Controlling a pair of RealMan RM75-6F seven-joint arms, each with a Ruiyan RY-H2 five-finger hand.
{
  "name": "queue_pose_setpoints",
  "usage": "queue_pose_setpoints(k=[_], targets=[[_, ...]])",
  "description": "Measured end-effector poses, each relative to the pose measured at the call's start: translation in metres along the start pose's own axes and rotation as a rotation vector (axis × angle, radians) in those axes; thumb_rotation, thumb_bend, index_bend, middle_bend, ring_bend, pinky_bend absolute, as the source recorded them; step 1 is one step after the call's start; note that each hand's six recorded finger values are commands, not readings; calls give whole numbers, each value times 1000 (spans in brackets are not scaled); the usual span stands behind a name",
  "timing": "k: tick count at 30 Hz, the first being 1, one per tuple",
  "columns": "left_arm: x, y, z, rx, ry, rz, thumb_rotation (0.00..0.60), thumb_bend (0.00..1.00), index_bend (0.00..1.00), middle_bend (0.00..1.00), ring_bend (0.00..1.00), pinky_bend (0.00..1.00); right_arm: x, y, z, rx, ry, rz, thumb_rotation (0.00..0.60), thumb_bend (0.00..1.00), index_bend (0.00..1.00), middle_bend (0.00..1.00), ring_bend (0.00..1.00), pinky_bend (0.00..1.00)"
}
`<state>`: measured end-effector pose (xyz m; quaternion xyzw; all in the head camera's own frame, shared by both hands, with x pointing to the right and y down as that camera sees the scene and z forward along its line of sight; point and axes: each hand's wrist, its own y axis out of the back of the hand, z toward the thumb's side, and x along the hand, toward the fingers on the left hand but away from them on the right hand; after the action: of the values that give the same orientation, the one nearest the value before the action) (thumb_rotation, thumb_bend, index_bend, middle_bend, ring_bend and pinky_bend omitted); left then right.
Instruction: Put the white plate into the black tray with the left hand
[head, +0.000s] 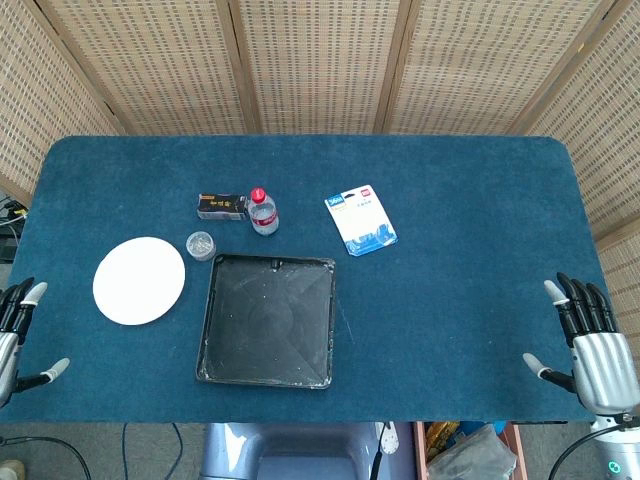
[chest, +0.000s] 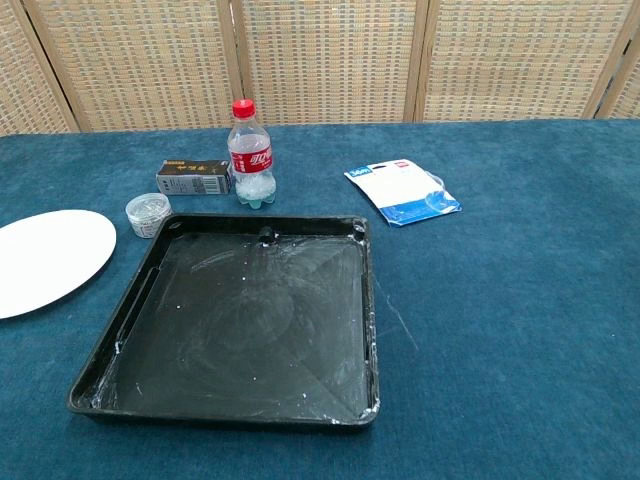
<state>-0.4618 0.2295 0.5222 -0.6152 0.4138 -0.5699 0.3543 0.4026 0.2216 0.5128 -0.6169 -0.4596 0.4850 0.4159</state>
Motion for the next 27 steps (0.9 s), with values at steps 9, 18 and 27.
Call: queue_pose_setpoints(k=[9,18,27], targets=[[2,-6,1,12,-12,-16,600,0,0,0,0,0,0,0,-1,-7,-4,6,600,0,0,0,0,0],[29,-68,15,-40,-62,-105,600,55,16,0,0,0,-5,-1,-4,-30,-20,20,600,0,0,0,0,0],[64,-128,23,-141,-17,-51,600,166,276,0,0,0,-5,0,-5,-40,-17,27,600,0,0,0,0,0]])
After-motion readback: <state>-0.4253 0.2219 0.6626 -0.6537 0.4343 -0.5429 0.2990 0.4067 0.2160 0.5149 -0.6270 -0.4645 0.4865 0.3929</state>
